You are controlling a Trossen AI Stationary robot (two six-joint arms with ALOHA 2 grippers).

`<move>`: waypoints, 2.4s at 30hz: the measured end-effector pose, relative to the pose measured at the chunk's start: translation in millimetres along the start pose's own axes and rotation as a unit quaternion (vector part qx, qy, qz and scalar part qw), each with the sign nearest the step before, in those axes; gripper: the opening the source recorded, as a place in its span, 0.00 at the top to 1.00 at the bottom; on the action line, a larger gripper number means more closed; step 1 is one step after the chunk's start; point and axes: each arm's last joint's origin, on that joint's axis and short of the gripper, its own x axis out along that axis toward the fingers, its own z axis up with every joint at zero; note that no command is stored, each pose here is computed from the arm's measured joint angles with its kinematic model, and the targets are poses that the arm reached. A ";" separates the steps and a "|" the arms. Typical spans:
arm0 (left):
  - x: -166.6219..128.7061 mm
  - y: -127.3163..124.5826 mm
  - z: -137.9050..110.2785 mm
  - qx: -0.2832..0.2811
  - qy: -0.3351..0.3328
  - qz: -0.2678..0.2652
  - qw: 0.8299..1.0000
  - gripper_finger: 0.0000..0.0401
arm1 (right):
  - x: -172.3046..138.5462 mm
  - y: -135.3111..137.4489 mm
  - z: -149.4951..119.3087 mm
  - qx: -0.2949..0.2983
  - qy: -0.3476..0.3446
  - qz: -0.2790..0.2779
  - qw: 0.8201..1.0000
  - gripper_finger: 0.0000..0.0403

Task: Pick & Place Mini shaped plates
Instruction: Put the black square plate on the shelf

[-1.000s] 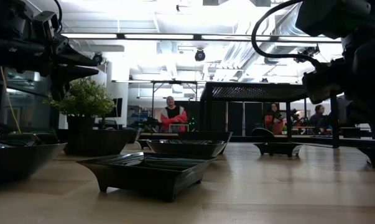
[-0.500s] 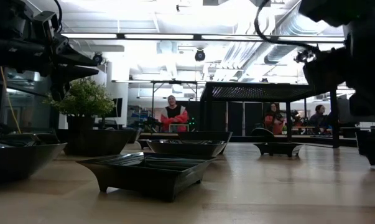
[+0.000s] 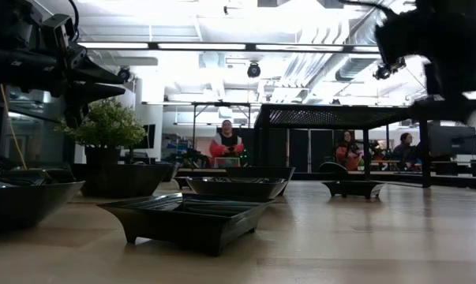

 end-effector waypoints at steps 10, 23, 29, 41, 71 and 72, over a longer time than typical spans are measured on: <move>0.0 0.0 0.0 0.000 0.000 0.000 1.000 0.80 | -74.1 7.1 50.2 0.032 -0.111 0.004 0.993 1.00; 0.0 0.0 0.0 0.000 0.000 0.000 1.000 0.80 | -119.7 -47.8 122.4 0.215 -0.263 -0.043 0.940 1.00; 0.0 0.0 0.0 0.000 0.000 0.000 1.000 0.80 | -118.3 -75.7 156.7 0.305 -0.294 -0.013 0.906 1.00; 0.0 0.0 0.0 0.000 0.000 0.000 1.000 0.80 | -97.5 -105.6 200.7 0.415 -0.321 0.014 0.851 1.00; 0.0 0.0 0.0 0.000 0.000 0.000 1.000 0.80 | -88.2 -113.6 211.3 0.462 -0.336 0.008 0.821 0.94; 0.0 0.0 0.0 0.000 0.000 0.000 1.000 0.80 | -88.0 -113.7 211.0 0.462 -0.334 0.007 0.821 0.92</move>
